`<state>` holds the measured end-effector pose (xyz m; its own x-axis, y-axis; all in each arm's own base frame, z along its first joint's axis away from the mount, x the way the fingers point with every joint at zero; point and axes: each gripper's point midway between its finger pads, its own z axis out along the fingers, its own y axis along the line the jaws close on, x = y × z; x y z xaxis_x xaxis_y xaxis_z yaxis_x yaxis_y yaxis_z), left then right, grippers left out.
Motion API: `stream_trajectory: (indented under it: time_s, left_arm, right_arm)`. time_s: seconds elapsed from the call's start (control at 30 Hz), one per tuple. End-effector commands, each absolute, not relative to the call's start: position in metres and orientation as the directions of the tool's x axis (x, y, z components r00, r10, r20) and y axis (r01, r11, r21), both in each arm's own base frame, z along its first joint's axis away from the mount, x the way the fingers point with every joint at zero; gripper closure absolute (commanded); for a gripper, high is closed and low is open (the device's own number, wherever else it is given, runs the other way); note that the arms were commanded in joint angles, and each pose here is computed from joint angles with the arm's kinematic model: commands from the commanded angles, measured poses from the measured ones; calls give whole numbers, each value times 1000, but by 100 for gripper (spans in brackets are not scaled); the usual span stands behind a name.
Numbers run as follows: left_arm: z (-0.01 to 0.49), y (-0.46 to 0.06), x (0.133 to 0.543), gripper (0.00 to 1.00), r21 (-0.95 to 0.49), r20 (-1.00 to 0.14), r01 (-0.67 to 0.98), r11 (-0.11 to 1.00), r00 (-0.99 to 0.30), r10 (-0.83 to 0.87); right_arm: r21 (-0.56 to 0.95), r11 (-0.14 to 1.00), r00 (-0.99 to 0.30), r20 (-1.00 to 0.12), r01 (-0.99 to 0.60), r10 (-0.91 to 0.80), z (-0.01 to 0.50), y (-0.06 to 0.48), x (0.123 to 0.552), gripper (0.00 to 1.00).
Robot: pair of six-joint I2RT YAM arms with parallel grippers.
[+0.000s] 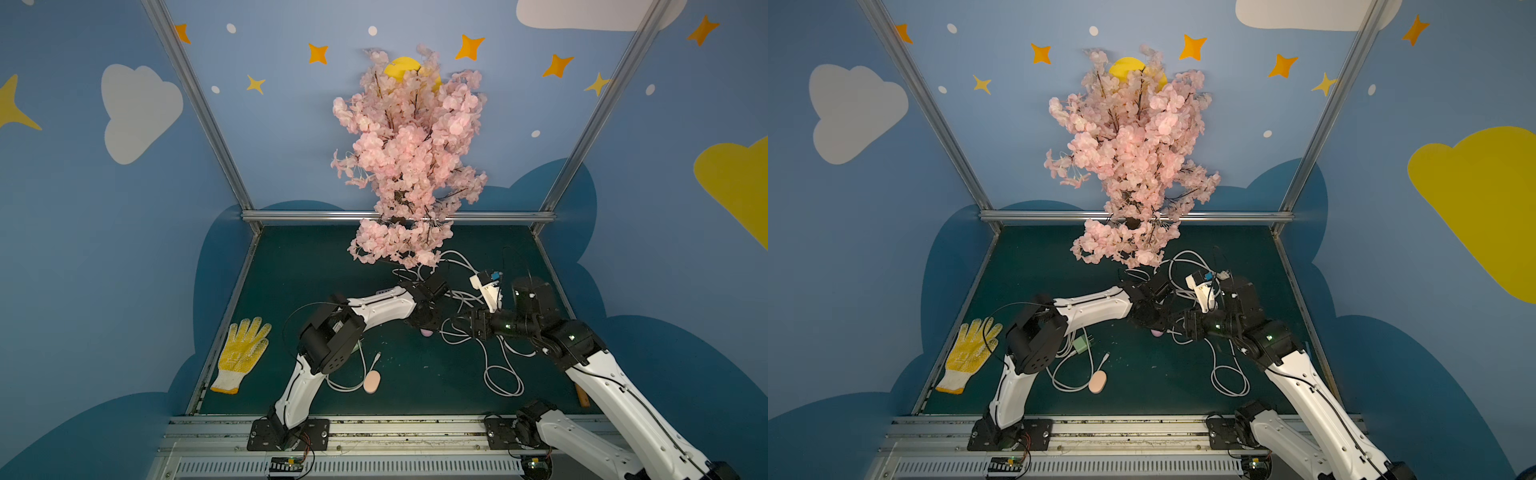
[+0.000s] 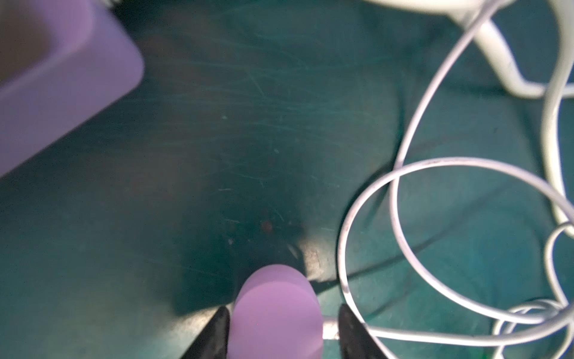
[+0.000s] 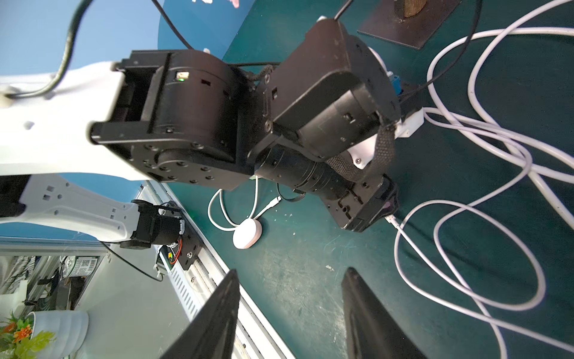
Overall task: Charge the bluetooth headset
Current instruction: Place the bluetooth headset at the center of the board, then move the plug to the center of the board.
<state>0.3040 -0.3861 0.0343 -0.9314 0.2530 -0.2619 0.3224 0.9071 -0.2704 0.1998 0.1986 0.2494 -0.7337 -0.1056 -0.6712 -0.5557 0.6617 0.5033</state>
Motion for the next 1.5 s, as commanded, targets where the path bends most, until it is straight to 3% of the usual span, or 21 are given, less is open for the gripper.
stream_trajectory:
  time_s: [0.0, 0.4, 0.53, 0.83, 0.97, 1.03, 1.17, 1.33, 1.47]
  left_arm:
    - [35, -385, 295, 34, -264, -232, 339, 903, -931, 282]
    - [117, -370, 270, 28, -336, -370, 370, 866, -897, 240]
    - [154, -342, 259, 28, -352, -455, 366, 861, -871, 184]
    - [178, -239, 223, 44, -318, -571, 234, 919, -821, 11]
    - [175, -182, 208, 52, -330, -593, 81, 940, -793, -140]
    - [172, -157, 200, 59, -346, -594, 6, 938, -775, -214]
    - [165, -120, 185, 66, -397, -579, -105, 912, -742, -337]
    - [167, -90, 178, 69, -439, -597, -182, 880, -673, -437]
    - [172, -75, 178, 70, -461, -612, -219, 860, -623, -487]
  right_arm:
    - [511, 648, -733, -672, -565, -108, 250, 198, 196, 47]
    - [493, 674, -736, -668, -550, -111, 258, 190, 192, 47]
    - [526, 658, -769, -626, -540, -131, 248, 198, 188, 58]
    - [481, 620, -759, -568, -620, -319, 199, 269, 164, 60]
    - [358, 571, -654, -584, -739, -481, 185, 312, 153, 61]
    - [322, 531, -606, -580, -784, -544, 181, 333, 148, 68]
    - [299, 410, -507, -546, -862, -667, 171, 375, 136, 99]
    - [260, 246, -347, -494, -934, -797, 152, 412, 129, 100]
    - [229, 139, -240, -514, -964, -824, 138, 435, 133, 100]
